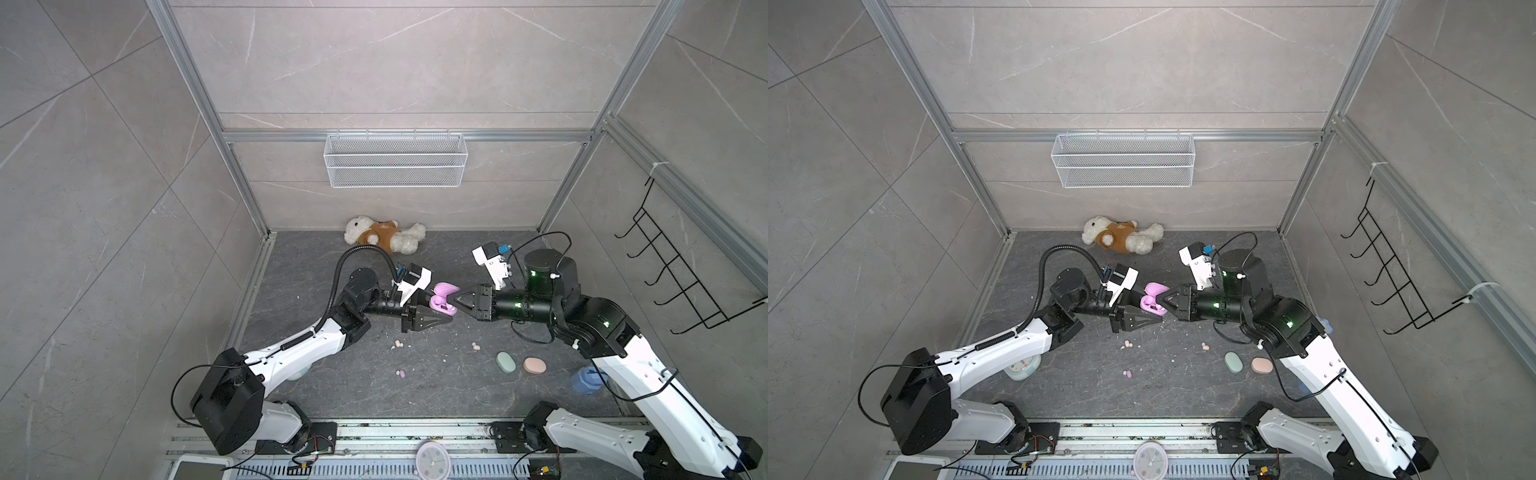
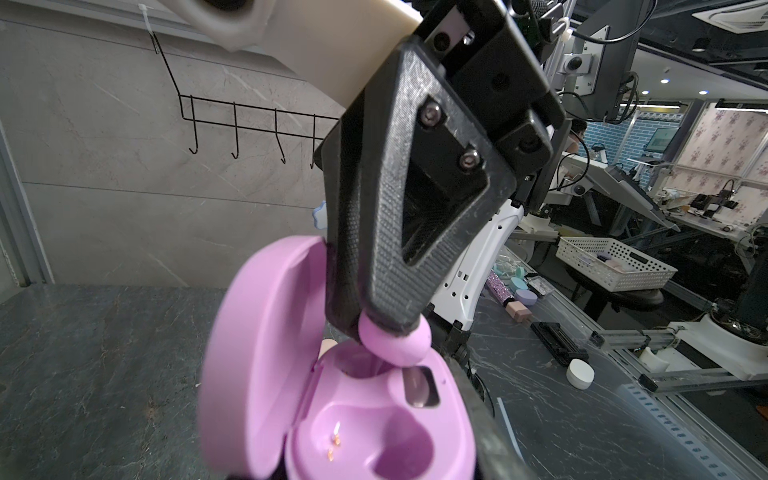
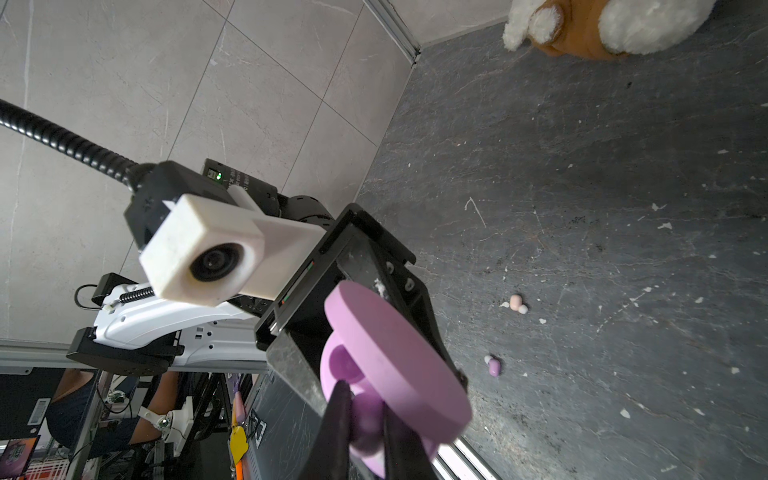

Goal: Insert the wireless bluetooth earbuds into the charging case
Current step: 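Carry the purple earbud with the right gripper to the case in the left gripper, then press the earbud into a case slot and open the right gripper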

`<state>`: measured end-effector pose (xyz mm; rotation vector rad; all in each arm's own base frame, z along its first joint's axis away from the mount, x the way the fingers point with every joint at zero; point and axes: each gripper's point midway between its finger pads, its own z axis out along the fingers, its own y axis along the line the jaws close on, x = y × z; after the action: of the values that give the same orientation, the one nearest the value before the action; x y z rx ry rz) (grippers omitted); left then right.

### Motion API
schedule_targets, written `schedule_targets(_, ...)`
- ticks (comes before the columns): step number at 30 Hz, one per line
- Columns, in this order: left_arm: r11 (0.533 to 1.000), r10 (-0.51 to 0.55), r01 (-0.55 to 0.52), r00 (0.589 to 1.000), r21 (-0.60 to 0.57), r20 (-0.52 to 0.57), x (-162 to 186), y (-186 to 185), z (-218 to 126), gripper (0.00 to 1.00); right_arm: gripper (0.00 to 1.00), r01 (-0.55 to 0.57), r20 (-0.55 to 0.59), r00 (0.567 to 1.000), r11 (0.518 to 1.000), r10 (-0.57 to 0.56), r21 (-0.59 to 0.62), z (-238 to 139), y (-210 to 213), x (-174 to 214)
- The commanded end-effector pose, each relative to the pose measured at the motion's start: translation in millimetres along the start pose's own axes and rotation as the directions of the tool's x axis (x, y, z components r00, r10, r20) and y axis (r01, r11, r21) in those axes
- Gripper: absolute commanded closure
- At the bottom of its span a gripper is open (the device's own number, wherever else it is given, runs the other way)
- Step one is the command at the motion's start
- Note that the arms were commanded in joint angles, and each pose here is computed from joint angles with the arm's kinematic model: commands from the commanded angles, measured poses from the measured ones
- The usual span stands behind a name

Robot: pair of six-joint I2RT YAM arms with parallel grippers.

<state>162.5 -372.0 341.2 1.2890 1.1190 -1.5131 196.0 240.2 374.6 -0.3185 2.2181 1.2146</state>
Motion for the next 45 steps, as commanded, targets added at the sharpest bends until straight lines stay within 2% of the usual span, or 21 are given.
schedule_targets(1,0.991,0.119,-0.122,0.991,0.049,0.061,-33,-22,2,0.7,0.89,0.005,0.022,1.0,1.0,-0.005,-0.004,-1,0,-3)
schedule_targets(13,0.989,0.138,-0.141,0.988,0.042,0.072,-38,-26,0,0.7,0.86,-0.01,-0.006,1.0,1.0,0.01,0.015,1,-5,3)
schedule_targets(28,0.99,0.132,-0.135,0.989,0.034,0.072,-39,-26,-1,0.7,0.7,-0.016,0.002,1.0,0.999,0.016,0.028,1,-5,-2)
schedule_targets(31,0.99,0.13,-0.133,0.989,0.036,0.07,-38,-26,0,0.7,0.66,-0.014,0.006,1.0,0.999,0.014,0.033,1,-4,-5)
schedule_targets(38,0.991,0.125,-0.128,0.99,0.045,0.071,-37,-27,2,0.71,0.48,-0.009,0.01,1.0,0.999,0.009,0.049,1,-5,-9)
schedule_targets(45,0.991,0.124,-0.127,0.99,0.043,0.071,-37,-29,1,0.71,0.38,-0.007,0.013,1.0,0.997,0.006,0.073,1,-8,-11)
